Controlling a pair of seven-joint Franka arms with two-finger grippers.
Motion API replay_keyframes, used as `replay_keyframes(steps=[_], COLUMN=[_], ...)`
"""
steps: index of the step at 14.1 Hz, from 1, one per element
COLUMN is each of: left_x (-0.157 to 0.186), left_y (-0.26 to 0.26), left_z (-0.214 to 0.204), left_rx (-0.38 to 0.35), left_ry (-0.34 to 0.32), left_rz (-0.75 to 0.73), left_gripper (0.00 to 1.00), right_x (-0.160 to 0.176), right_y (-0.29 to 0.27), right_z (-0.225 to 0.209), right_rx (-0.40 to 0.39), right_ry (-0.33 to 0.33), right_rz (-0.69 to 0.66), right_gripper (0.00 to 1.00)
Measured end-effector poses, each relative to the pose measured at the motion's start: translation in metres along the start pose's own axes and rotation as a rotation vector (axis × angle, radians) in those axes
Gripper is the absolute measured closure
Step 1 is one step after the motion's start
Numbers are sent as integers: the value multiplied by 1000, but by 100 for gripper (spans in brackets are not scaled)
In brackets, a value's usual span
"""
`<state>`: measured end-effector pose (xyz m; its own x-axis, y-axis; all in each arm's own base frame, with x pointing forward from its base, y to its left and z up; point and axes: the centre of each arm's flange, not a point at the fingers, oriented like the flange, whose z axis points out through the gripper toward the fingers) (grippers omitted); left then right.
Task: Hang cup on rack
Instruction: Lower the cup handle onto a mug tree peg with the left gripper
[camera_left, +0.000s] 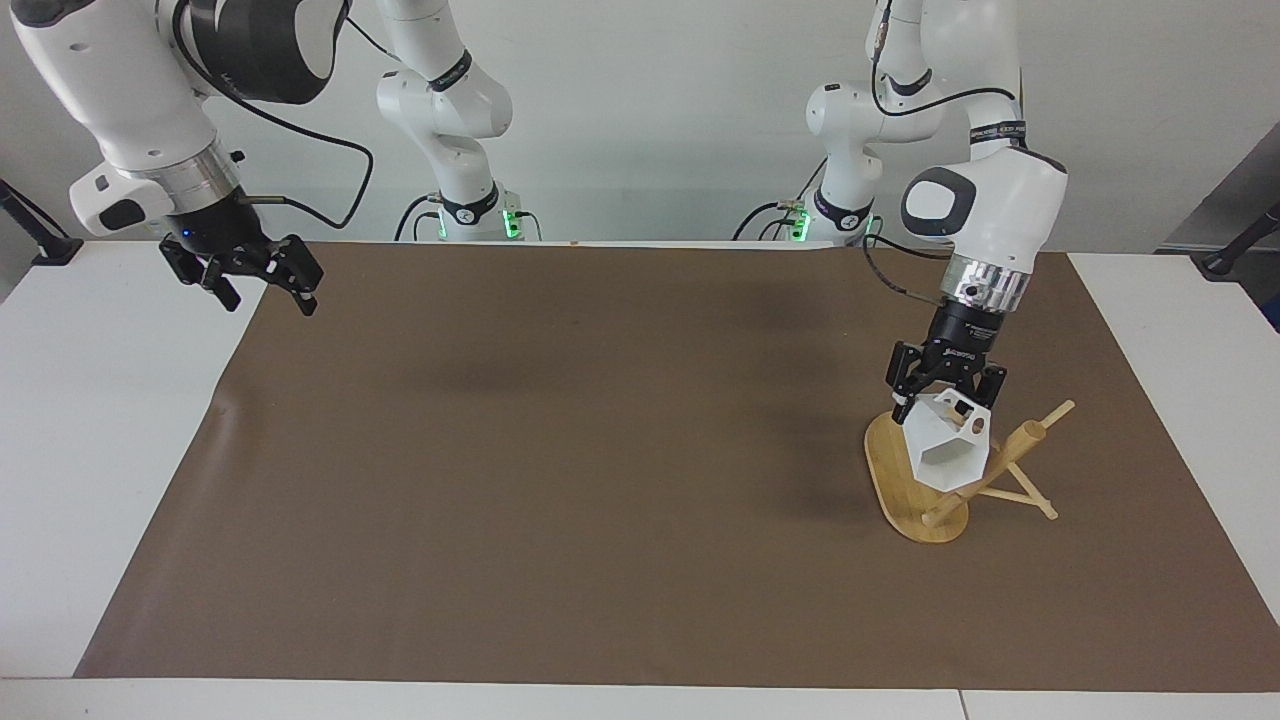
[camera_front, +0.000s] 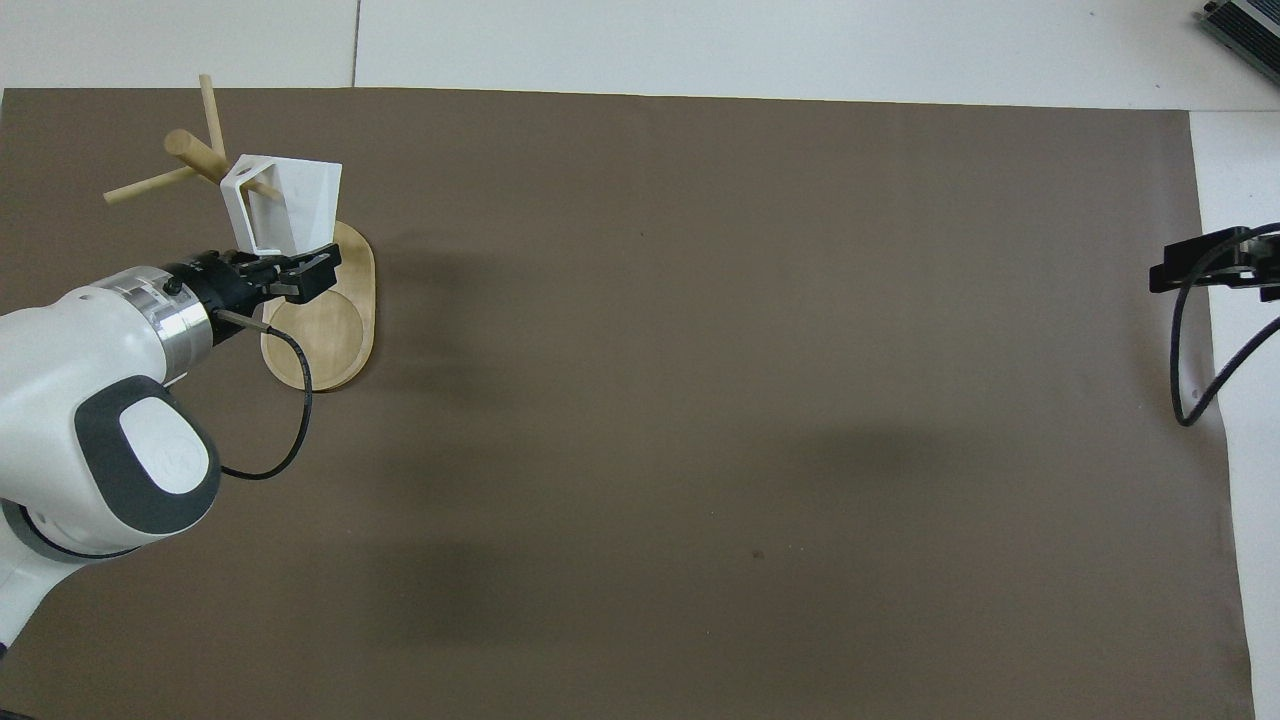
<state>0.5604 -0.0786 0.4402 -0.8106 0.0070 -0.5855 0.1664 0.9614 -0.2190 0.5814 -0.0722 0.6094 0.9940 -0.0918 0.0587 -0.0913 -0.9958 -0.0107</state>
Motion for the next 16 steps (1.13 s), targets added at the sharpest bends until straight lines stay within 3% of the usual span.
replay_keyframes(steps=[3,6,16], left_x=[-1,-5,-20], left_y=[0,0,2], left_z=[-1,-3,-23], left_rx=[-2,-1,-2], left_ry=[-6,-15,-51], left_rz=[7,11,18], left_gripper=[22,0,0], right_x=[0,0,0], right_y=[0,0,0], right_z=[0,0,0], right_rx=[0,0,0], right_ry=[0,0,0], right_rz=[0,0,0], right_gripper=[0,0,0])
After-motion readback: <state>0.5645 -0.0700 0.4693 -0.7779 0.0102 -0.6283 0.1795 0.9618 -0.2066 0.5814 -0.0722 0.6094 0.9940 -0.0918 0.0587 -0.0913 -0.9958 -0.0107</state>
